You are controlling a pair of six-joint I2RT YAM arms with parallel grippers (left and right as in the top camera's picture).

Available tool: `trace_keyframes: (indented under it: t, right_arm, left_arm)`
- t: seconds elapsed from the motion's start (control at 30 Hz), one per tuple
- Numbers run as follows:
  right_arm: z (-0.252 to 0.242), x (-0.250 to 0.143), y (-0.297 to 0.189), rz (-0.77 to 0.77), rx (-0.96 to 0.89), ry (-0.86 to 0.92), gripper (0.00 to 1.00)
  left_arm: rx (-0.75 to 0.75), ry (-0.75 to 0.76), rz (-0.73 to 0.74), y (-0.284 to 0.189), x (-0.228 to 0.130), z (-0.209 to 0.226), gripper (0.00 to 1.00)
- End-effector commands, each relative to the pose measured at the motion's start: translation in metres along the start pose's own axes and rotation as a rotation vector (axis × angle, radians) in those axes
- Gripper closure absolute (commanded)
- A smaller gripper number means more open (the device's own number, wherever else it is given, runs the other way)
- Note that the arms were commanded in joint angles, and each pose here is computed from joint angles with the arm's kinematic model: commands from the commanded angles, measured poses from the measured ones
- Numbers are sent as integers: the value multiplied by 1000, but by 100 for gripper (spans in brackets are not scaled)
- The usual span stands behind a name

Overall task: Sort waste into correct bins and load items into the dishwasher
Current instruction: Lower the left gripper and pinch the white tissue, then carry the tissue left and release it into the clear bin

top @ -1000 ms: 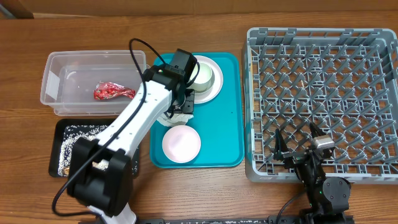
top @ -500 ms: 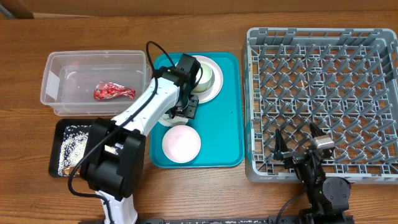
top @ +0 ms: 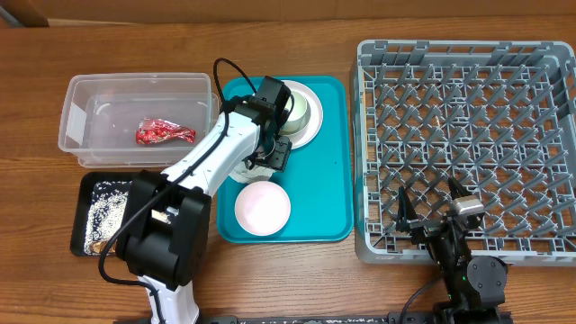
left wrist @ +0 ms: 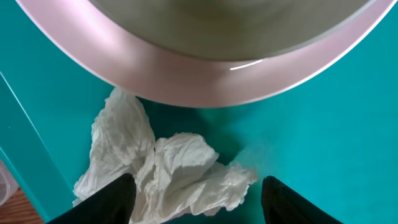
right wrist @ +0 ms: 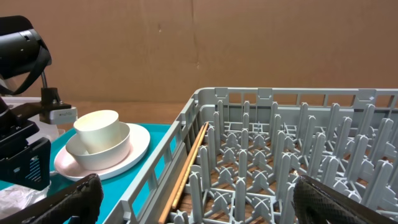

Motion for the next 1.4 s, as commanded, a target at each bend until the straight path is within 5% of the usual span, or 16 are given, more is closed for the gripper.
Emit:
trace_keyframes:
  t: [0.0, 0.73, 1.07, 1.37]
  right_arm:
    - [-1, -1, 0, -6, -4, 1, 0]
    - [-1, -1, 0, -6, -4, 1, 0]
    - [-1, -1, 0, -6, -4, 1, 0]
    - [-1, -1, 0, -6, -4, 1, 0]
  left_arm:
    - [1, 25, 19, 9, -4, -1, 33]
    - [46, 24, 39, 23, -16, 6, 39]
    - [45, 17, 41, 23, -17, 6, 51]
    - [41, 17, 47, 23, -18, 5, 80]
Point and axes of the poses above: each gripper's point midway between its finger pads, its own y axis out along the fingers, its own z axis along the line the jaws close on, x = y × z, the point moved 3 cm from there along -y, back along the fingers, and after that the axes turned 6 degrees about y, right-handed, at the moved point
